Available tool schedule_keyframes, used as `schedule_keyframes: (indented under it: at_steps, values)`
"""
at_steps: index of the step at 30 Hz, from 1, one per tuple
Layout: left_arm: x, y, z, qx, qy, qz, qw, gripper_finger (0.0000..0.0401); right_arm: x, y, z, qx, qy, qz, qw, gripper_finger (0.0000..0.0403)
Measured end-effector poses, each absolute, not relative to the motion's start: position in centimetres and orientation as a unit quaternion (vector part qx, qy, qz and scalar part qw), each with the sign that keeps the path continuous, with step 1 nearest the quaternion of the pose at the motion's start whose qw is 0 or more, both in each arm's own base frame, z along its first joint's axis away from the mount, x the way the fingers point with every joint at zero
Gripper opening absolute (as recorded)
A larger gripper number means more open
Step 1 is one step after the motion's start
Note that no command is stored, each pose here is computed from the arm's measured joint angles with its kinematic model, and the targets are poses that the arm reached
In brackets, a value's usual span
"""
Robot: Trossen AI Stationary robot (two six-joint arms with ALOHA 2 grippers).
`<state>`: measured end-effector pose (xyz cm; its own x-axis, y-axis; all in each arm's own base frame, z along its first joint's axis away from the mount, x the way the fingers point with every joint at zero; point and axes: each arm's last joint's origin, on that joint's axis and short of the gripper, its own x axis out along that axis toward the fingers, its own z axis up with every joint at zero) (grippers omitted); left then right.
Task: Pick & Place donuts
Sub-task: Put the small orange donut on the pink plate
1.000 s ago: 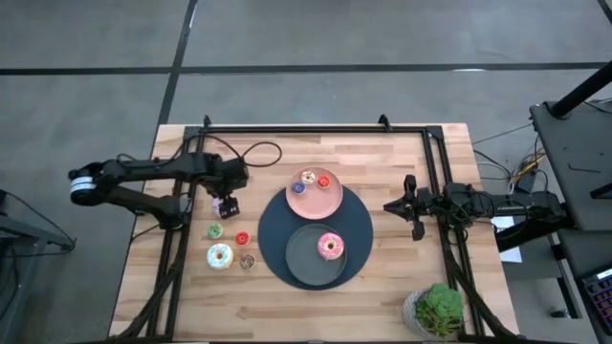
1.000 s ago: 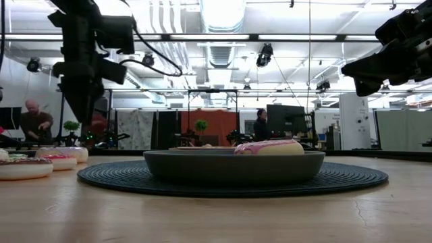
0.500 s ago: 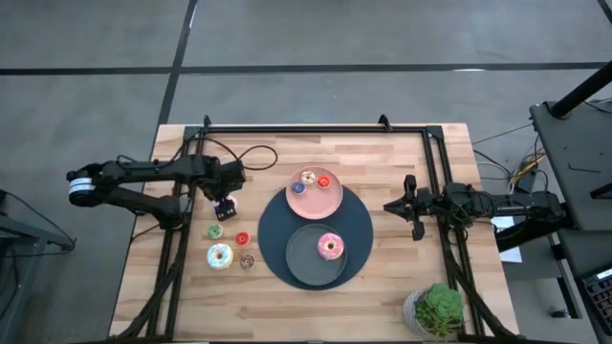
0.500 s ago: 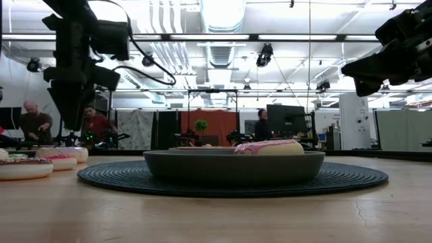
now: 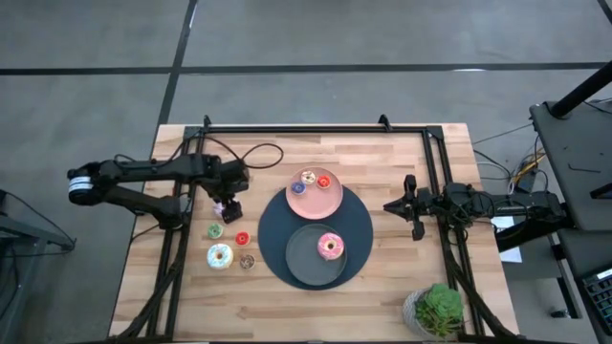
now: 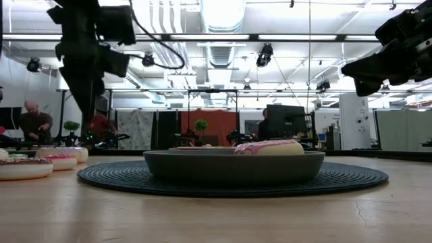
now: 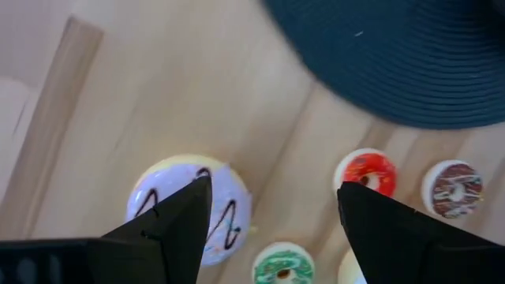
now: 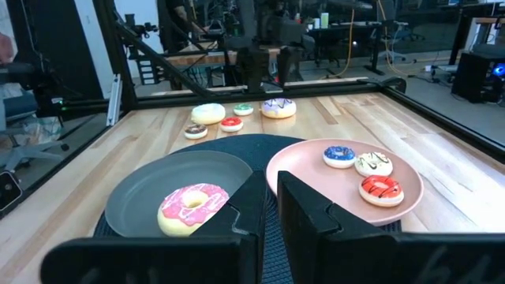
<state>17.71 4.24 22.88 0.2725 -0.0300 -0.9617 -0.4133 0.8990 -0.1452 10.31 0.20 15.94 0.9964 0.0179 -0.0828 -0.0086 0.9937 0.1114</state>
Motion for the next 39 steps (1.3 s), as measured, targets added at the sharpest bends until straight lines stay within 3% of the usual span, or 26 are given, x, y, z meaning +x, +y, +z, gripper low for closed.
schedule_keyframes:
  at_steps: [27,39]
  values:
    - [19.5,-2.1,23.0,-0.051,0.549,-0.033,0.833,0.0245,10.3,0.2,15.9,0.056,0.042,0.006,0.998,0.0029]
    - [18.9,-4.2,21.0,-0.008,0.581,-0.07,0.811,0.0245,10.3,0.2,15.9,0.056,0.042,0.006,0.998,0.0029]
